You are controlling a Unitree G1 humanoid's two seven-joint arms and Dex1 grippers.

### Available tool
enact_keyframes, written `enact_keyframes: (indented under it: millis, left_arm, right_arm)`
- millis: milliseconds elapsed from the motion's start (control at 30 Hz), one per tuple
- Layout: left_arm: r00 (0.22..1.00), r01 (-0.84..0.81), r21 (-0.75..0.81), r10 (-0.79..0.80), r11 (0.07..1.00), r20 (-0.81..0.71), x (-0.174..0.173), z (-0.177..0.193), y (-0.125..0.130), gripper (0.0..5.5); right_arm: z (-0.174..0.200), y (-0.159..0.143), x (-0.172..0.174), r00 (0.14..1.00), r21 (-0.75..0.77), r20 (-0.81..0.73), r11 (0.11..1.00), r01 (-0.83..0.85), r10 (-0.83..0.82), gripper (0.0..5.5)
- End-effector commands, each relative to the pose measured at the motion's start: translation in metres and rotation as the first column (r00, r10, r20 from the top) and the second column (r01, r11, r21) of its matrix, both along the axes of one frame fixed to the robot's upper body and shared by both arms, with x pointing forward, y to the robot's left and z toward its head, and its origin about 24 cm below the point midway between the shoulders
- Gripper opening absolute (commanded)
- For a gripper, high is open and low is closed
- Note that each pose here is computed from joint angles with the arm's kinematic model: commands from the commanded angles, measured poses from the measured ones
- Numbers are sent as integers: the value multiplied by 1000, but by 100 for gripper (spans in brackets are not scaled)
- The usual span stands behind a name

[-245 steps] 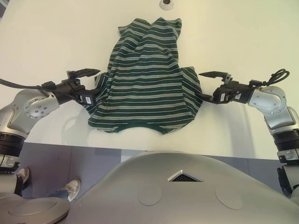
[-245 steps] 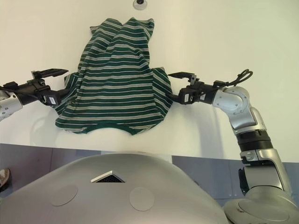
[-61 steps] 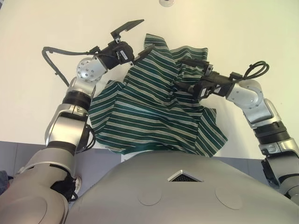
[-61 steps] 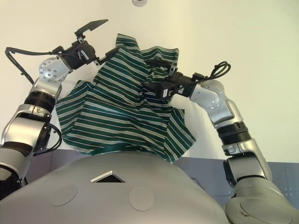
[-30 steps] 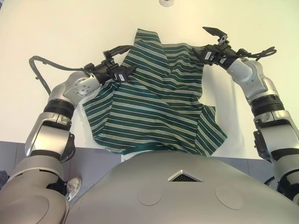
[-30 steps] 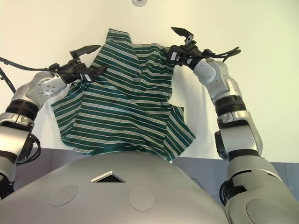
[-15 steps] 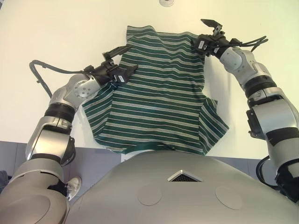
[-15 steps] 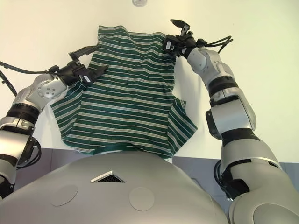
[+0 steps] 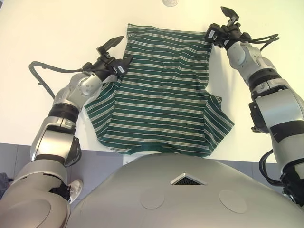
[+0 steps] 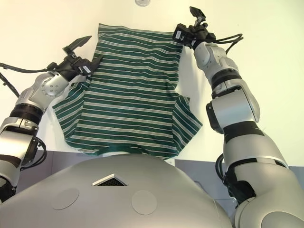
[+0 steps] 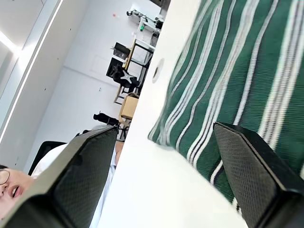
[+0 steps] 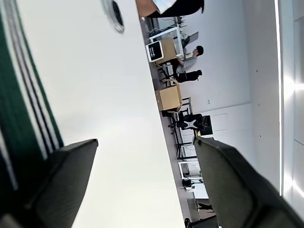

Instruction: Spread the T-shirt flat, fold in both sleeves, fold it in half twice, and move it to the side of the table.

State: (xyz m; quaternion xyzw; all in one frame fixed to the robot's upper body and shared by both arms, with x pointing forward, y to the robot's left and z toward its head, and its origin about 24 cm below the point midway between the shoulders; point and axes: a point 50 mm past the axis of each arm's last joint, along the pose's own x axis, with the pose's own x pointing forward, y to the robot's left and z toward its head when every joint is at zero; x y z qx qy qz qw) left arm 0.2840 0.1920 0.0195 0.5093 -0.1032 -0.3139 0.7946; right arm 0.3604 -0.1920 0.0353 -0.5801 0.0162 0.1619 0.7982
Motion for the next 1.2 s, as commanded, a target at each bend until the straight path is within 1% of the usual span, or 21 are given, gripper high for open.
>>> enact_keyframes:
  millis: [33, 100, 133, 200, 300, 367, 433, 500, 633, 800, 900, 1000, 1200]
  left_arm:
    - [1000, -1, -1, 1, 1000, 14, 3, 3, -1, 369]
    - [1000, 4, -61, -2, 998, 21, 2, 8, 0, 369]
    - [1000, 8, -94, -5, 996, 28, 1, 12, 1, 369]
    - [999, 9, -145, -4, 989, 38, -1, 16, 2, 369]
    - [998, -12, -188, 23, 982, 52, -1, 21, 6, 369]
    - [997, -28, -200, 41, 979, 59, -1, 23, 9, 369]
    - [997, -33, -223, 49, 974, 64, 0, 25, 10, 369]
    - [997, -32, -238, 50, 971, 67, 0, 27, 10, 369]
    - [997, -20, -254, 38, 967, 68, 0, 29, 6, 369]
    - [998, -15, -262, 31, 965, 58, -4, 26, 6, 369]
    - [998, -18, -263, 33, 965, 55, -3, 26, 5, 369]
    - [998, -21, -260, 36, 965, 53, -3, 25, 5, 369]
    - [998, -27, -255, 41, 966, 48, -4, 22, 5, 369]
  right_arm:
    - [27, -4, 10, 991, 100, 134, 995, 10, -24, 372]
    - [43, -9, 11, 978, 254, 204, 967, -12, -42, 372]
    - [51, -11, 9, 973, 333, 229, 942, -48, -31, 372]
    - [60, -13, 2, 963, 432, 266, 888, -156, 40, 372]
    - [63, -10, -25, 921, 503, 291, 777, -379, 261, 372]
    - [61, -12, -45, 888, 528, 258, 714, -459, 381, 372]
    - [57, -15, -62, 864, 542, 192, 684, -488, 465, 372]
    - [44, -16, -76, 844, 543, 72, 689, -481, 532, 372]
    - [22, -21, -87, 818, 492, -111, 747, -448, 564, 372]
    - [10, -30, -78, 850, 357, -211, 847, -393, 483, 372]
    - [-8, -20, -79, 831, 254, -281, 873, -417, 479, 372]
    - [-17, -16, -73, 844, 155, -303, 897, -415, 443, 372]
    - [-8, -28, -50, 928, 72, -210, 952, -298, 307, 372]
